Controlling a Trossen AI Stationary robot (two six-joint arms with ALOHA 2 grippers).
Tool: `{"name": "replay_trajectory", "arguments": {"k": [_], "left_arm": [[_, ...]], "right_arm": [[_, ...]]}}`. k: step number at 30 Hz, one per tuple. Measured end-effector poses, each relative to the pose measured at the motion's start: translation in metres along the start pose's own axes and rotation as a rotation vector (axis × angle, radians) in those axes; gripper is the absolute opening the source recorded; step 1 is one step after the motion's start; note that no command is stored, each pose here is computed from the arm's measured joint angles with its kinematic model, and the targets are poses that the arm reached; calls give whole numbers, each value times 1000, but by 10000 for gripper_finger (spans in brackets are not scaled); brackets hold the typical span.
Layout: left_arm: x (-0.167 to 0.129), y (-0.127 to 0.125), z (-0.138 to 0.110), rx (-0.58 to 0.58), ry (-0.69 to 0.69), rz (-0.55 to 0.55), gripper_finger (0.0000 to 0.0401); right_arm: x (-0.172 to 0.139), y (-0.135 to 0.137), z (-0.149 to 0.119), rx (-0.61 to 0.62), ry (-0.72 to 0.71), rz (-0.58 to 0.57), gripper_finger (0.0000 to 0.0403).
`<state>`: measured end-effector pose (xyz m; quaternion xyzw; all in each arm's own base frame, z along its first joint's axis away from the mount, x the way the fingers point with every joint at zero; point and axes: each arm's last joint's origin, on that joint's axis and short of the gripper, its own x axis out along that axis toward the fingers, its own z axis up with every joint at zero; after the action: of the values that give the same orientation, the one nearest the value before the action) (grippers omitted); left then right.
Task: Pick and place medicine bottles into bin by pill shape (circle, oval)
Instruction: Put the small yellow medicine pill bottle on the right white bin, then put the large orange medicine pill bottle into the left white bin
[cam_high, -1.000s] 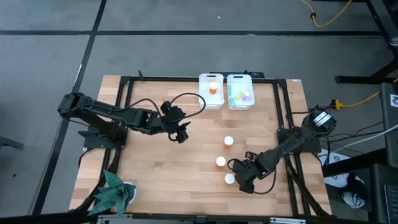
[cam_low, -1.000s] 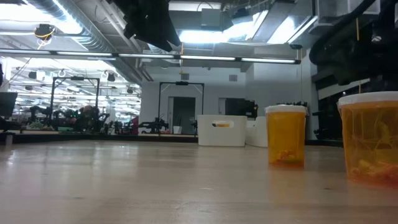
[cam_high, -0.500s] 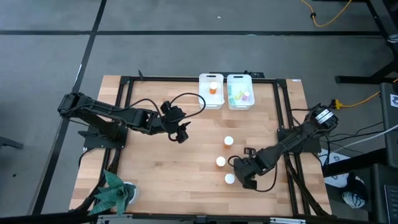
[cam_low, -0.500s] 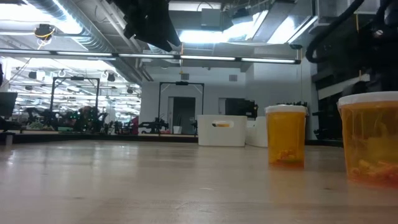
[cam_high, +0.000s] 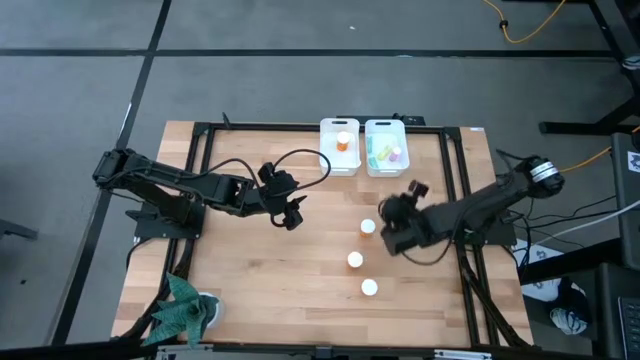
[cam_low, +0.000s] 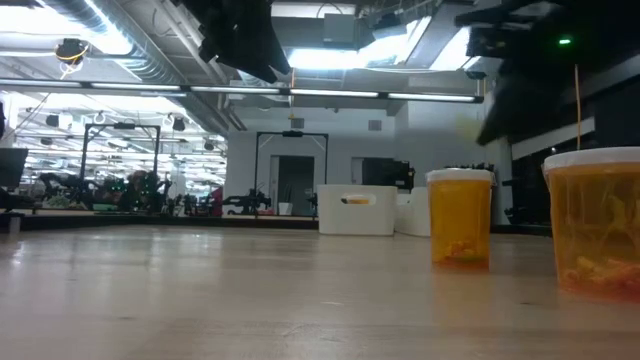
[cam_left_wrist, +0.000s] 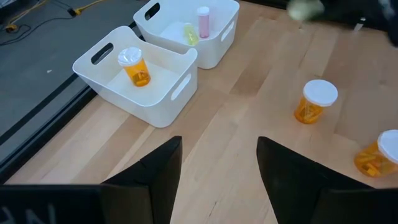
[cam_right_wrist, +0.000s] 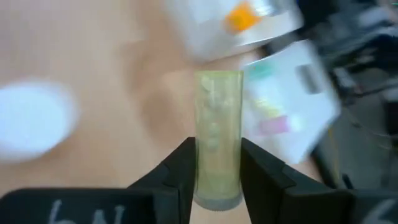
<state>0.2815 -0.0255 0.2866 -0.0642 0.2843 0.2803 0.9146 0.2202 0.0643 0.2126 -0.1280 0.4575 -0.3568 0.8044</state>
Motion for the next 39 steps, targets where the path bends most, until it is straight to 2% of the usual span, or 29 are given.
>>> {"name": "replay_trajectory", "arguments": {"k": [3,7,12,16,21,24,27,30,39], "left_arm": [[0,0,0,0,1,0,199],[0,0,0,0,0,0,199],[0,0,0,0,0,0,199],[0,0,0,0,0,0,199],[0,0,0,1,0,0,199],[0,0,0,1,0,0,199],[0,0,0,1,0,0,199],[0,0,0,1,0,0,199],[0,0,0,1,0,0,199]], "right_arm": [[11,-22,11,98,-12,-80,99],[35,-49,18,197,79,-139,97],[71,-79,28,295,228,-19,100],[96,-105,38,329,196,35,101],[119,-133,43,412,146,278,102],[126,-147,42,455,126,243,102],[130,-156,39,488,136,170,102],[132,-160,38,515,144,158,111],[132,-161,37,519,147,159,200]]}}
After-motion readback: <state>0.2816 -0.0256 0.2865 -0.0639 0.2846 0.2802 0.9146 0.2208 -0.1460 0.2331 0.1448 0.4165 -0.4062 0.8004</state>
